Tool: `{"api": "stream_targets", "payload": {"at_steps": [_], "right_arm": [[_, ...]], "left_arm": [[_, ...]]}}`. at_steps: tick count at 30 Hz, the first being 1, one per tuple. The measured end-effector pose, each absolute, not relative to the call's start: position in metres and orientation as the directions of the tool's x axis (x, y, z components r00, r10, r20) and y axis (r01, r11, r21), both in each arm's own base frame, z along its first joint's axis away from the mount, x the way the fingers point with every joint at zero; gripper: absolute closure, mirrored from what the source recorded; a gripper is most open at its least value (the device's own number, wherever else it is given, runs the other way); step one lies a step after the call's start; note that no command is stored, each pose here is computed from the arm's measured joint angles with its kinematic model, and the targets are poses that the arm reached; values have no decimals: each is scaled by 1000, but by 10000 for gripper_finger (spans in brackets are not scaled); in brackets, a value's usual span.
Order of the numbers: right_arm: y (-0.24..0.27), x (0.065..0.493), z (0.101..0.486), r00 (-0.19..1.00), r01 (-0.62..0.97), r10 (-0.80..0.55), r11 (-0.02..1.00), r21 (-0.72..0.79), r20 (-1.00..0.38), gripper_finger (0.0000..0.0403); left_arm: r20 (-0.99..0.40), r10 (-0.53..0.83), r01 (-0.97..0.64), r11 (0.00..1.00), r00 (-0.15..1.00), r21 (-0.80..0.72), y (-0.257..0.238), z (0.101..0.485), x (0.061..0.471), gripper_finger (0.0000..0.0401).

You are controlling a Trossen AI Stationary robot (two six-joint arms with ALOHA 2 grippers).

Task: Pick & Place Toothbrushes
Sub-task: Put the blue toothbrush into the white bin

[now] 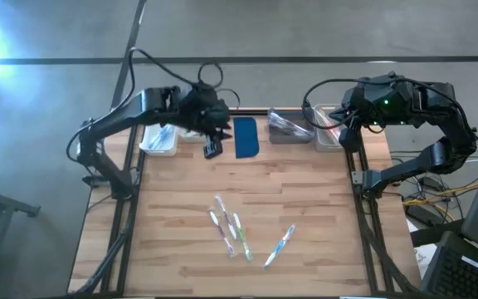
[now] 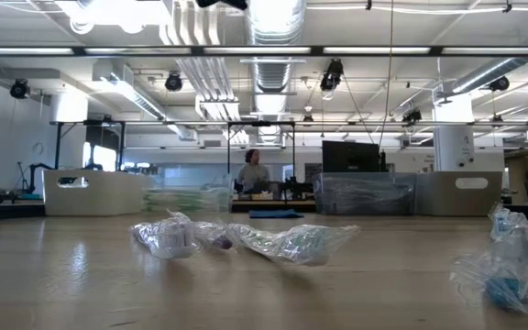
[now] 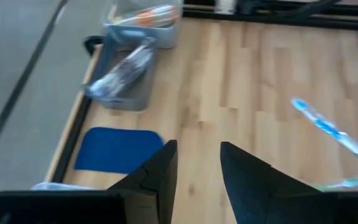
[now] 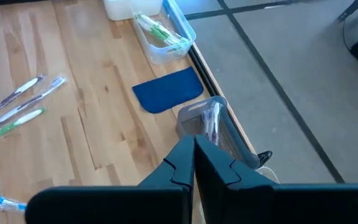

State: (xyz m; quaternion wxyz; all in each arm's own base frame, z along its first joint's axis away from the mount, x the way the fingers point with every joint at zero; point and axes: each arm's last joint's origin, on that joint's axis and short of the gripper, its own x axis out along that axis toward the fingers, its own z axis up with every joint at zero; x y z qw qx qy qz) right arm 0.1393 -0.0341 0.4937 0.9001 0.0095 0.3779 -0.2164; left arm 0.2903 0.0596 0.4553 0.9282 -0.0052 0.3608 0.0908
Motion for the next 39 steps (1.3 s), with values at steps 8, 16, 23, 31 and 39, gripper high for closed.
{"api": "stream_targets", "payload": {"at_steps": [8, 16, 23, 31, 39], "right_arm": [[-34, 156, 499, 728, 228, -274, 961, -155, -629, 394], [-37, 184, 491, 725, 142, -201, 980, -142, -659, 394], [-39, 216, 478, 697, 124, -133, 990, -64, -705, 394], [-31, 225, 473, 683, 108, -99, 994, -33, -724, 394], [-28, 204, 484, 714, 200, -160, 980, -20, -681, 394]], "left_arm": [[-656, 225, -183, 974, 720, 133, 5, 455, 296, 275], [-613, 255, -281, 958, 748, 56, -46, 453, 296, 275], [-660, 211, -267, 963, 721, 17, -72, 431, 298, 275], [-626, 163, -367, 906, 763, -211, -88, 390, 322, 275], [-374, -10, -200, 832, 927, -518, -101, 342, 356, 275]]}}
